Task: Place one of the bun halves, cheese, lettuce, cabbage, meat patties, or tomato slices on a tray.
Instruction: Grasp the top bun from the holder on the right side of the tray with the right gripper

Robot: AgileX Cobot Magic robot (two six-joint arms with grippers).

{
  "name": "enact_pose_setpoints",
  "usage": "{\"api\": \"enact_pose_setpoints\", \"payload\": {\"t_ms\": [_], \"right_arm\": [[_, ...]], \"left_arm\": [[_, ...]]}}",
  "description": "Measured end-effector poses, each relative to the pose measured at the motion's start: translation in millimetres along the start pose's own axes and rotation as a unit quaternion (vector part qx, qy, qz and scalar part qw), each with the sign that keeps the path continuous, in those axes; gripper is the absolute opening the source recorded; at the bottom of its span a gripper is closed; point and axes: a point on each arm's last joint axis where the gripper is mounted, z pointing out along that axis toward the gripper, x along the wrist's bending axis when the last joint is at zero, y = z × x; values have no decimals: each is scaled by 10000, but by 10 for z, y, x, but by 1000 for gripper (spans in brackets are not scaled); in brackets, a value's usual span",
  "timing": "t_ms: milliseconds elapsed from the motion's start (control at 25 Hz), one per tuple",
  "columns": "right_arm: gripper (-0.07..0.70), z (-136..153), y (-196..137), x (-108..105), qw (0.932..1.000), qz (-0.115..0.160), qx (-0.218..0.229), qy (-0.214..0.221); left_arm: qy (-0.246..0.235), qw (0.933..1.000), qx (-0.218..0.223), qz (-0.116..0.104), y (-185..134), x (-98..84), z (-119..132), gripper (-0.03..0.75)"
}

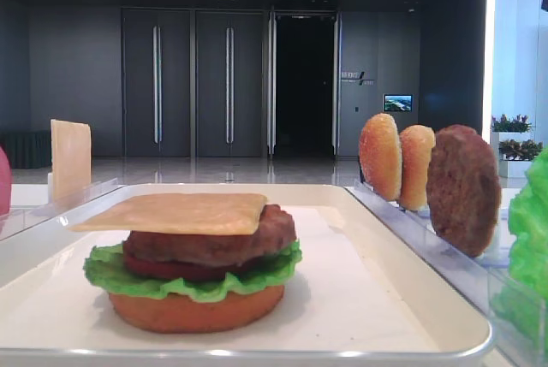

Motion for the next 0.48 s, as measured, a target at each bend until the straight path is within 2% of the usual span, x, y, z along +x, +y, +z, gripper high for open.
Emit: {"api": "enact_pose_setpoints", "payload": {"t_ms": [240,480], "right_arm": [[385,274,0,-50,9990,-8,438,-31],[385,300,-10,-35,9978,386,541,-45]], "left_arm": [[0,10000,0,0,0,0,0,575],[0,10000,0,0,0,0,0,575]]}}
